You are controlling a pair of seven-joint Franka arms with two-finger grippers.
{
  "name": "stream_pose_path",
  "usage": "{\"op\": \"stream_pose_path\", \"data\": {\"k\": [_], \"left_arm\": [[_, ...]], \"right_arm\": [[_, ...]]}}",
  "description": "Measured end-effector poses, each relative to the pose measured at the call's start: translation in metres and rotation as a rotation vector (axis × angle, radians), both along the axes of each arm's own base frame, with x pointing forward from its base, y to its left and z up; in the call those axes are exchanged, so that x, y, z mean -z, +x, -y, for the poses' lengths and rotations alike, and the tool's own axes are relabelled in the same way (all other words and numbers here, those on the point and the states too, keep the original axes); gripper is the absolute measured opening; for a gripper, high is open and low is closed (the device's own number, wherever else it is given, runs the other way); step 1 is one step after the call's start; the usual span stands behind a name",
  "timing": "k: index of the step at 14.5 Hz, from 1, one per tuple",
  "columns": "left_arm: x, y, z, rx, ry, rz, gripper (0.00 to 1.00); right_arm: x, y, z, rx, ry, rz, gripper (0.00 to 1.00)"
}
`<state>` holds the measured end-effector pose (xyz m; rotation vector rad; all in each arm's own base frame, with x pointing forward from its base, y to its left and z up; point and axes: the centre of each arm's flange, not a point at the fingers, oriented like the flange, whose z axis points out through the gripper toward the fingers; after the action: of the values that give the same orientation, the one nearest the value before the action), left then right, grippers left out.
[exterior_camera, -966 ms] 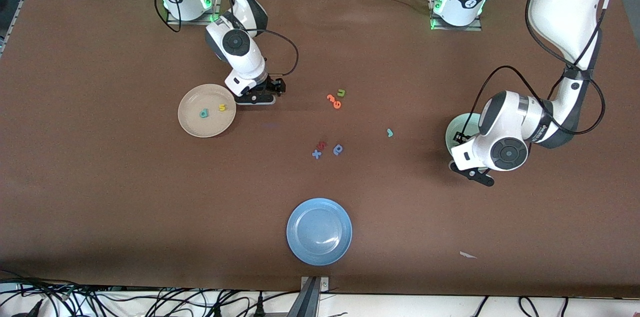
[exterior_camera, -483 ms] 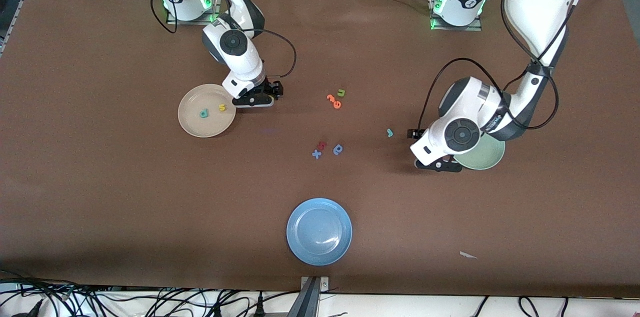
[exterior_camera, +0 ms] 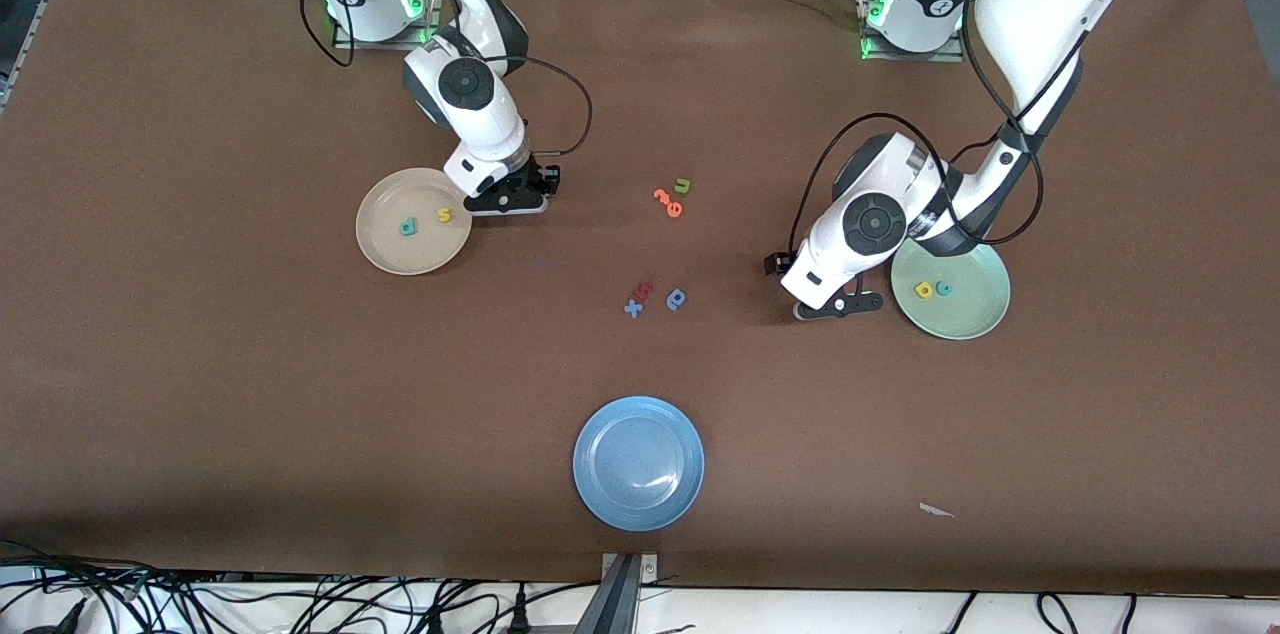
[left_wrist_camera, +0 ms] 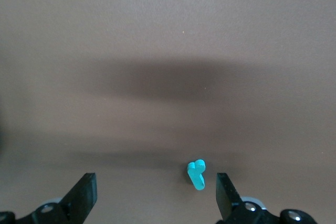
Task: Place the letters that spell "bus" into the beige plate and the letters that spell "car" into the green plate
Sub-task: 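Grasp the teal letter with the left gripper while the right gripper places n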
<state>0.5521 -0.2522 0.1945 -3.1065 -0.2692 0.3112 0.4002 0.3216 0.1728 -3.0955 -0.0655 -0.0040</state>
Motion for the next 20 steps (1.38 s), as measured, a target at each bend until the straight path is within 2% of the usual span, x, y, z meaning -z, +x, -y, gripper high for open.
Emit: {"op": "stream_pose_path", "data": {"k": [1,3,9,16,20], "left_arm": [[0.000,-0.001,0.004,-0.026,-0.006,0.013,1.00],[0.000,-0.004,0.014,-0.067,-0.018,0.038,1.00],[0.011,-0.020,0.029,-0.083,-0.044,0.062,0.87],[0.016,-0.024,0.029,-0.082,-0.049,0.061,0.60],[0.024,-0.027,0.029,-0.076,-0.045,0.051,0.56]], "right_arm": [[-0.004,0.001,-0.001,-0.002,0.003,0.007,0.31],[-0.004,0.000,-0.001,-0.002,0.003,0.006,0.30],[-0.007,0.006,0.005,0.001,-0.006,0.011,0.30],[-0.091,0.054,0.083,-0.079,-0.113,-0.015,0.30],[-0.097,0.064,0.126,-0.123,-0.132,-0.047,0.30]]}}
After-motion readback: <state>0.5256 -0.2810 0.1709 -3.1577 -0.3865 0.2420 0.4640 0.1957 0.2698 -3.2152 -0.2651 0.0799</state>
